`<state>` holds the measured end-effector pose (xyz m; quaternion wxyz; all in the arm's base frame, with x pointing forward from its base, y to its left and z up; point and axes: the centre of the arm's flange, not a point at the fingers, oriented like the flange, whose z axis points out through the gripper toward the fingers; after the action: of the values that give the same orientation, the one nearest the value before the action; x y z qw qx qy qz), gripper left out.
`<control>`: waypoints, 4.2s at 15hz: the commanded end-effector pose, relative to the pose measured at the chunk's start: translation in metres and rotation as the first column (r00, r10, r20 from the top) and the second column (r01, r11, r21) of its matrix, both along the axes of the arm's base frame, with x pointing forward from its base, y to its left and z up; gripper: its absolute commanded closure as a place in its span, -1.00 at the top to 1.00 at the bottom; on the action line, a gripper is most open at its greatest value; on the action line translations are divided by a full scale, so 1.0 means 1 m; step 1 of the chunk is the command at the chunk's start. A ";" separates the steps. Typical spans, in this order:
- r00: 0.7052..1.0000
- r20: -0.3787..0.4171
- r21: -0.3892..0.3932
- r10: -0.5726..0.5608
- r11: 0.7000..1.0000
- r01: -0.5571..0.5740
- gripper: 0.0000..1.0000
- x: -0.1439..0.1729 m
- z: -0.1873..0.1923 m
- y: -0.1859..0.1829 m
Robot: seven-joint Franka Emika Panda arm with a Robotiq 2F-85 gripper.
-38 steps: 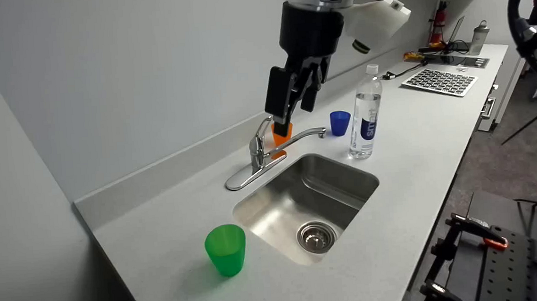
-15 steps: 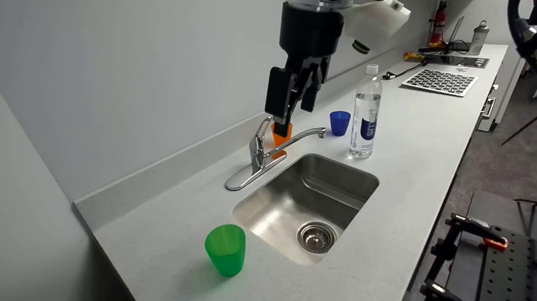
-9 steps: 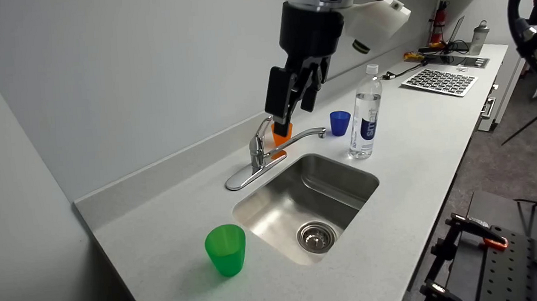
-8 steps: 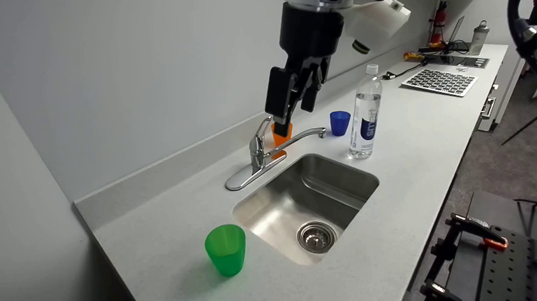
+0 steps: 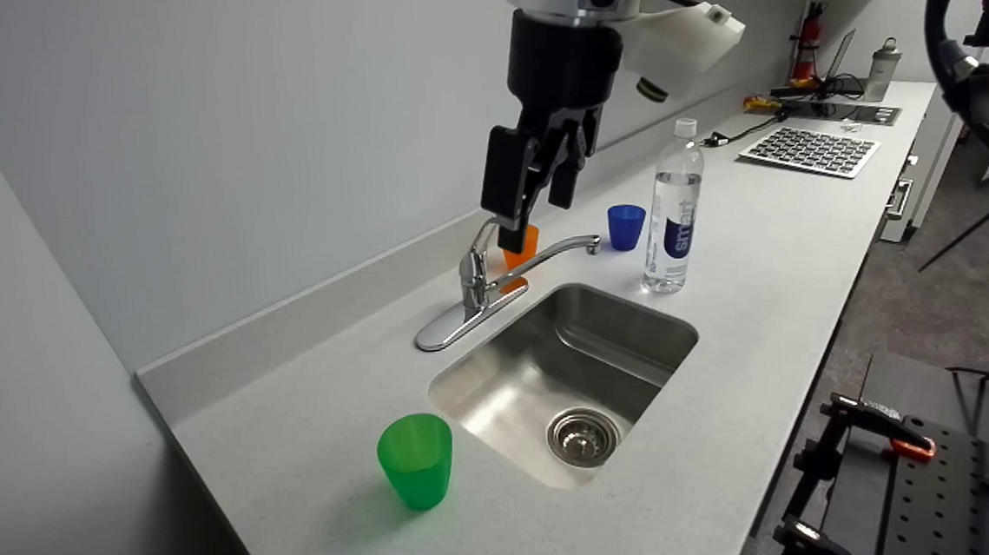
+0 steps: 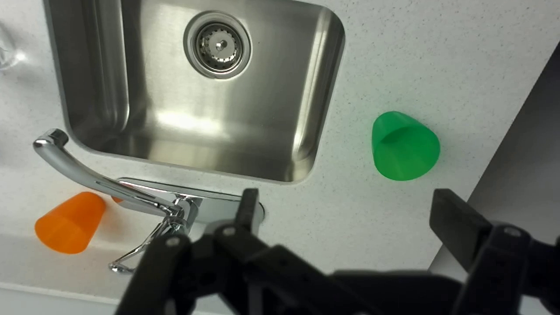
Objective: Push the tap lever down
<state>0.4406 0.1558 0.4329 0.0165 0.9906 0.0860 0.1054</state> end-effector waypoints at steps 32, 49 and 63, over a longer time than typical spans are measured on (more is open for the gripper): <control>0.980 0.040 -0.017 -0.195 0.980 0.196 1.00 0.163 -0.031 -0.042; 0.900 0.064 -0.062 -0.432 0.898 0.435 1.00 0.287 -0.077 -0.130; 0.858 0.009 -0.049 -0.513 0.857 0.513 1.00 0.315 -0.097 -0.130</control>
<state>0.7380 0.0200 0.3325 0.0697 0.9805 -0.1541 0.1000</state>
